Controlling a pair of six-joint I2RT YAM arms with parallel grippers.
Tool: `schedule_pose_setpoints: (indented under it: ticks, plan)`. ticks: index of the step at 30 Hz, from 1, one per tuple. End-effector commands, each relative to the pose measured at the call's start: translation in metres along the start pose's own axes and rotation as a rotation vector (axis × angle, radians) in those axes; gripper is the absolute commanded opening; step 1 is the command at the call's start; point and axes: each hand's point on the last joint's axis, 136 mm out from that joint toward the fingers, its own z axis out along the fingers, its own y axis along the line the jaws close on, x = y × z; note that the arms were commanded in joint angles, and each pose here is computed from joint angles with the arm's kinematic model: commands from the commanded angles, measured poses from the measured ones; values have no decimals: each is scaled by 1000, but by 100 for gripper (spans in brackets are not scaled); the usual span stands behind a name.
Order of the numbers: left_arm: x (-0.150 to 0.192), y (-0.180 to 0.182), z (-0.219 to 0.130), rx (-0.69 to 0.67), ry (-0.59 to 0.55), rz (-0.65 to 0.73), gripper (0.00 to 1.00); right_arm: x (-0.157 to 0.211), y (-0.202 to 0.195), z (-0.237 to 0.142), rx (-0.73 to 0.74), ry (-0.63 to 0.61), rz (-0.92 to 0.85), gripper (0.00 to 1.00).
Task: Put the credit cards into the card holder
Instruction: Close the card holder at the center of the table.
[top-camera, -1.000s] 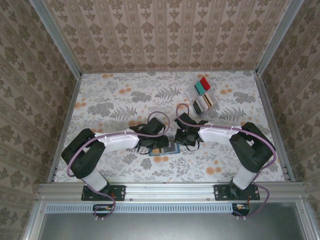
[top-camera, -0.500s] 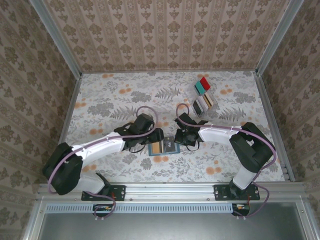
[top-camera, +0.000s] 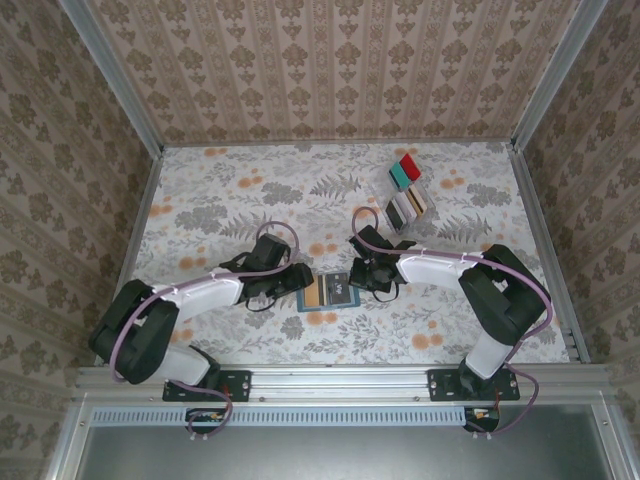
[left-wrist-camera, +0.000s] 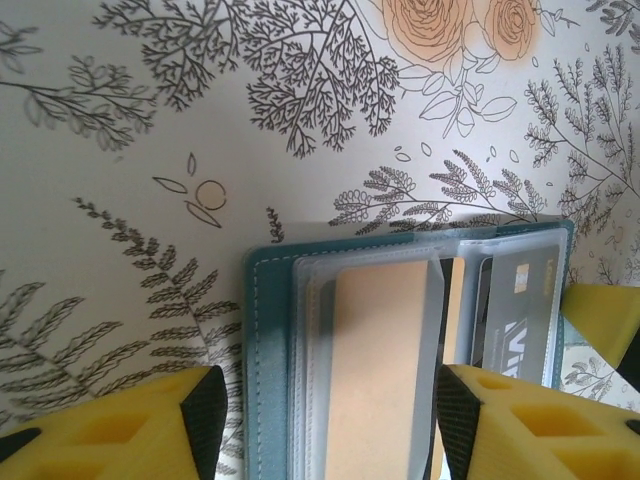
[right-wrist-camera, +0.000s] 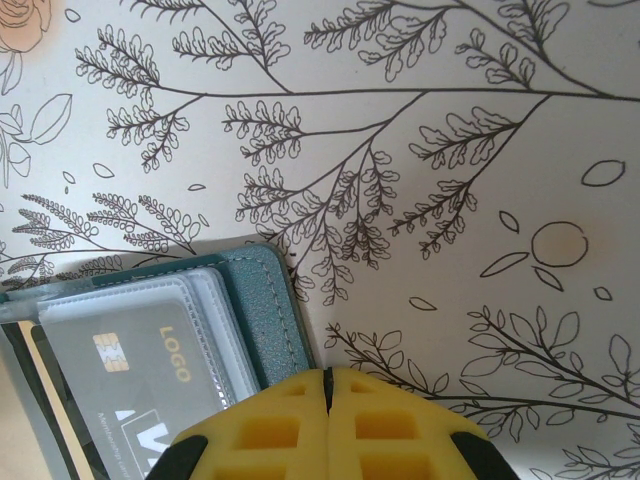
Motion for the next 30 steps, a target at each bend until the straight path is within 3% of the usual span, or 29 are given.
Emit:
schedule_pose_setpoints:
  ticks: [1,11,16,21,30]
  plan:
    - [2,-1,6,19,24,-24,59,25,-13,17,56,92,-6,2]
    - [0,-14,5,76,26,-19,53,26,-12,19,57,98,-8,2]
    - [-8,-40,-11,157,-24,8,46,26,-12,19,56,97,-10,1]
    - [-12,-71,-23,232,-50,62,46,26,-10,19,48,98,-7,1]
    - [-1,-93,3,261,20,97,46,20,-2,6,17,71,-5,2]
